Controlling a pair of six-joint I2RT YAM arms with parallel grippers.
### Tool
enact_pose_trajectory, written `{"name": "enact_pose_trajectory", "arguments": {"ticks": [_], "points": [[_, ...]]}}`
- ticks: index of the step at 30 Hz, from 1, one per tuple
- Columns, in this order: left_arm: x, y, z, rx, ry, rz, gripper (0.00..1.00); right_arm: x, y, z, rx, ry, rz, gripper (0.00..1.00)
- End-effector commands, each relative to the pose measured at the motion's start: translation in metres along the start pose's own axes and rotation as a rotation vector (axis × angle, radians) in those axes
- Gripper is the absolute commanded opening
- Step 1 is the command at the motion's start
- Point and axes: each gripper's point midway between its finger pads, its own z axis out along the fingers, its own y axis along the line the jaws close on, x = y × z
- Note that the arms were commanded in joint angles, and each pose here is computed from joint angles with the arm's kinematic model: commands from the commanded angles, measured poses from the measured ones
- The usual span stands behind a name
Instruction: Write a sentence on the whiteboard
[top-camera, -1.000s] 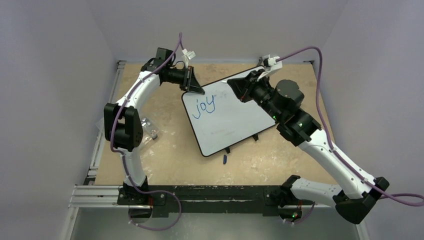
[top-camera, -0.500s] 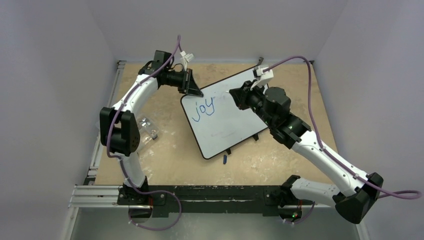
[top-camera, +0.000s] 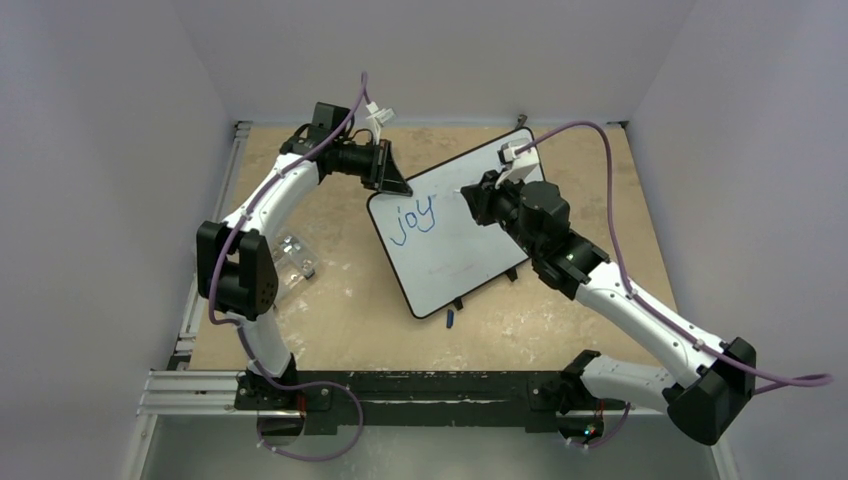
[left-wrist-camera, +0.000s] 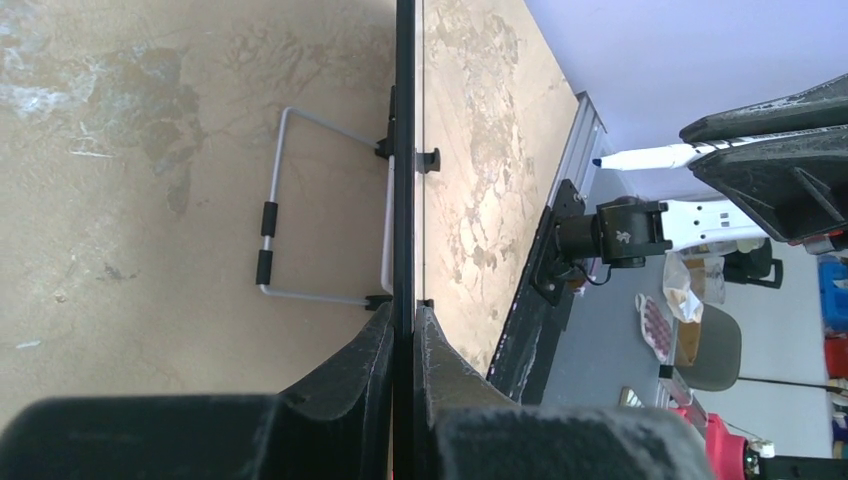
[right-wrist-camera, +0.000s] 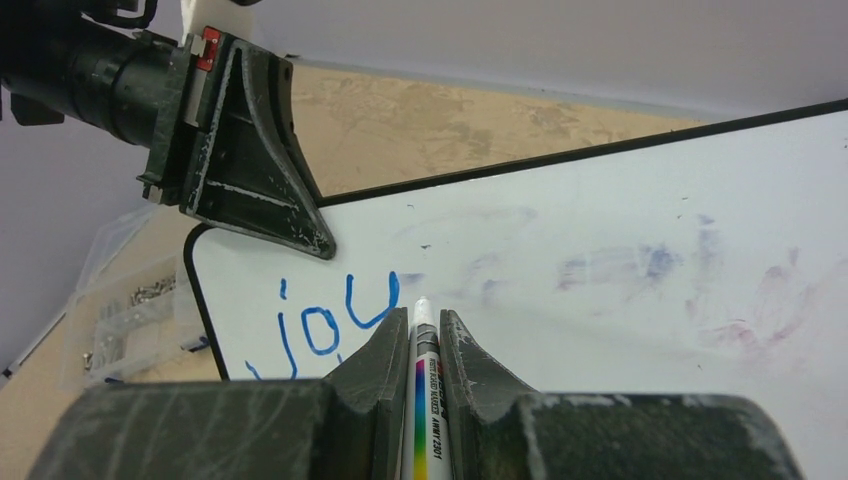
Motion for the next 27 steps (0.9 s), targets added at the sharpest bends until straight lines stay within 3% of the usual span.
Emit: {"name": "enact_pose_trajectory", "arguments": {"ticks": [1,10,27], "points": [[-0.006,-0.028,-0.01,0.038,-0.016,0.117,0.0,-0.016,-0.008,-0.005,0.021,-0.075,-0.025,0.0],[-0.012,-0.024,-0.01,0.025,-0.014,0.144,0.0,0.007,-0.026,0.012,0.067,-0.027,-0.045,0.0],[-0.012,-0.021,-0.013,-0.013,-0.018,0.148,0.0,0.003,-0.03,0.048,0.104,-0.027,-0.017,0.0]]}}
